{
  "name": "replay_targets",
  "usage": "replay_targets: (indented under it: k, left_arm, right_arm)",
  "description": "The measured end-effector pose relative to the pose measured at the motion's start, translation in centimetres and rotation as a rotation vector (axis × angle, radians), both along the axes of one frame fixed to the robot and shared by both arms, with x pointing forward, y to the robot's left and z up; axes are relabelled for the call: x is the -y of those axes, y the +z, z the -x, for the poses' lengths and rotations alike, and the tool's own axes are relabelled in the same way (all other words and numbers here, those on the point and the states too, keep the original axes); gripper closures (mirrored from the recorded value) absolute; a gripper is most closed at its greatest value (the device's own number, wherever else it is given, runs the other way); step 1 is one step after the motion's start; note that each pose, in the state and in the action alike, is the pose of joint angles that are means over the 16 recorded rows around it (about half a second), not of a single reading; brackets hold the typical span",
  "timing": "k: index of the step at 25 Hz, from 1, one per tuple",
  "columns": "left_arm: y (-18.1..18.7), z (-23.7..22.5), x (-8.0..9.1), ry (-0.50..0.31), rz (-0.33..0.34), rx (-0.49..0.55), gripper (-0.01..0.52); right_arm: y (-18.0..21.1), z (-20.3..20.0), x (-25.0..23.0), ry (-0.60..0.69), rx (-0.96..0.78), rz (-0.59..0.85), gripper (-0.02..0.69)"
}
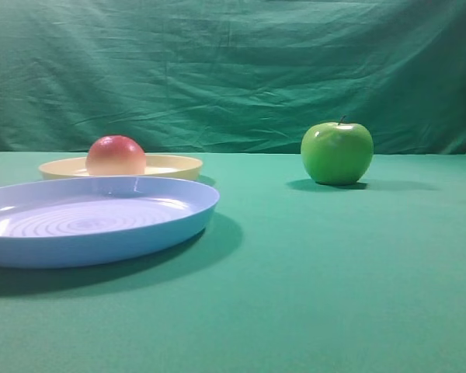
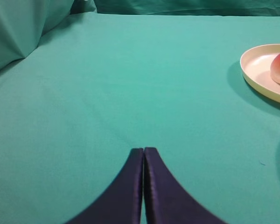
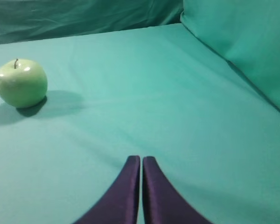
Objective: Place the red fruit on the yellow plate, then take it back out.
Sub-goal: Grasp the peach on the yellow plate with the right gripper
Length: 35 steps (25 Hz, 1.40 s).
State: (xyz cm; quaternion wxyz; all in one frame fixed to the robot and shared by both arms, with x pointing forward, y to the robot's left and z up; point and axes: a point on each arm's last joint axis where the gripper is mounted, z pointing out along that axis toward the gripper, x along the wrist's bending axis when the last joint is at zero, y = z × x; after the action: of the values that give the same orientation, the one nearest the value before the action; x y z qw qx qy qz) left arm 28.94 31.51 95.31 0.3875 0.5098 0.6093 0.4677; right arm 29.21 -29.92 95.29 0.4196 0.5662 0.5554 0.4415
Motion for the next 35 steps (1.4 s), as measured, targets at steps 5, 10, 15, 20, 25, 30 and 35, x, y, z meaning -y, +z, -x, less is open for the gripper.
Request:
replay_targets:
  k: [5,10,15,20,25,30,35]
  left_arm:
    - [0.0,0.0,0.0,0.000,0.000,0.000,0.514]
    - [0.0,0.0,0.0,0.000,0.000,0.000,0.514]
    - [0.0,0.0,0.0,0.000,0.000,0.000,0.514]
    - [0.0,0.0,0.0,0.000,0.000,0.000,0.514]
    - [0.0,0.0,0.0,0.000,0.000,0.000,0.514]
    - [0.0,0.0,0.0,0.000,0.000,0.000,0.514]
    - [0.0,0.0,0.0,0.000,0.000,0.000,0.514]
  right_arm:
    - [2.1,-0.2,-0.1,0.014,0.039,-0.019,0.665]
    - [5.5,-0.7,-0.4,0.049,0.012,-0.024,0.665]
    - [9.4,-2.0,-1.0,0.111,-0.083,-0.008,0.665]
    - [12.2,-4.1,-2.1,0.187,-0.205,0.022,0.665]
    - [13.6,-6.2,-3.6,0.268,-0.297,0.052,0.665]
    - [13.9,-8.5,-5.1,0.340,-0.355,0.070,0.665]
    - [13.1,-10.7,-6.4,0.395,-0.413,0.072,0.665]
